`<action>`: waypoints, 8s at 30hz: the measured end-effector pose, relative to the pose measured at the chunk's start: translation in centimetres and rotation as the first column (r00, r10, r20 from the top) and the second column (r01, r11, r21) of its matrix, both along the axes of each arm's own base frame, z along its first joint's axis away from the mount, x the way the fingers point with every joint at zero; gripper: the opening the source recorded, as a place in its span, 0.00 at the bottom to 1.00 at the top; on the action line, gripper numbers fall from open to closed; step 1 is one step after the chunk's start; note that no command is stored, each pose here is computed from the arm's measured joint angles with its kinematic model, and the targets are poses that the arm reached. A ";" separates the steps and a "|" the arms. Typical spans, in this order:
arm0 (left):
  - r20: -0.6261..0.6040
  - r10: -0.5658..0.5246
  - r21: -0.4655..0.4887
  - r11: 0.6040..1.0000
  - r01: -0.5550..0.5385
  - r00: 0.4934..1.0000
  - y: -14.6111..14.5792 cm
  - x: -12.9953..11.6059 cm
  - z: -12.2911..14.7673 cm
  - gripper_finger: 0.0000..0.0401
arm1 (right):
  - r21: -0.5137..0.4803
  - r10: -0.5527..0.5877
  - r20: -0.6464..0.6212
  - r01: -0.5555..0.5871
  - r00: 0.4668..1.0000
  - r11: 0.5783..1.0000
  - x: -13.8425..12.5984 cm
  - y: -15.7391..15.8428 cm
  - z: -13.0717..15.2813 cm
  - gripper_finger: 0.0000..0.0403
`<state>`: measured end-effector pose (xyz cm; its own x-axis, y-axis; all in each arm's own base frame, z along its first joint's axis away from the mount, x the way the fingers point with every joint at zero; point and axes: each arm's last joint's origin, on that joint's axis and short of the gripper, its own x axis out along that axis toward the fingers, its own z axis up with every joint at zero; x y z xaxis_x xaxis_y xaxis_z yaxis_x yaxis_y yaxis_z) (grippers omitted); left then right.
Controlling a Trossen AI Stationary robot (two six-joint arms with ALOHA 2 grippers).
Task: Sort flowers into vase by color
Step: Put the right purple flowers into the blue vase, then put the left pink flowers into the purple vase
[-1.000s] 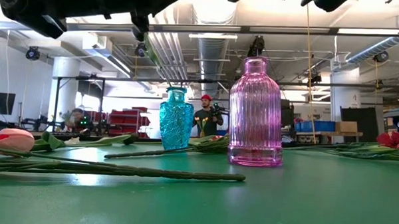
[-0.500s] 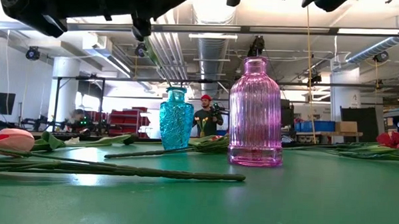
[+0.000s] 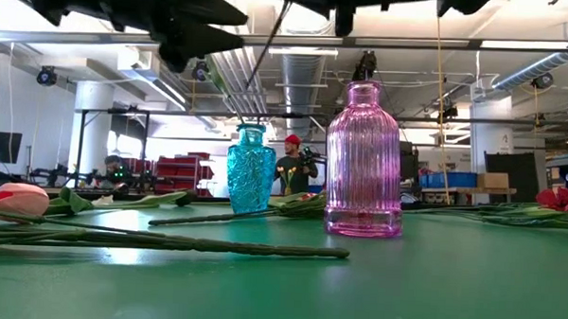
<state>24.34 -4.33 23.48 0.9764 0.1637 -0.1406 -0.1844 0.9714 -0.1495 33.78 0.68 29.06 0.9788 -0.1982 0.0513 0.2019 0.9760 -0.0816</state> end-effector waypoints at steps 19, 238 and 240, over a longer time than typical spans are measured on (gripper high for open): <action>-0.095 0.089 0.001 0.996 -0.089 0.992 0.6 -1.7 0.3 0.49 | 0.070 -0.110 -0.078 0.115 0.991 0.991 1.3 -4.1 -2.8 0.03; -0.087 0.106 -0.036 0.993 -0.110 0.991 -1.0 -0.4 -6.5 0.00 | 0.203 -0.129 -0.698 0.368 0.705 0.907 -10.4 -1.0 -1.5 0.61; -0.072 0.087 -0.031 0.995 -0.090 0.994 -1.1 -0.6 -6.0 0.00 | 0.214 -0.122 -0.669 0.347 0.734 0.913 -11.0 -0.9 -0.6 0.61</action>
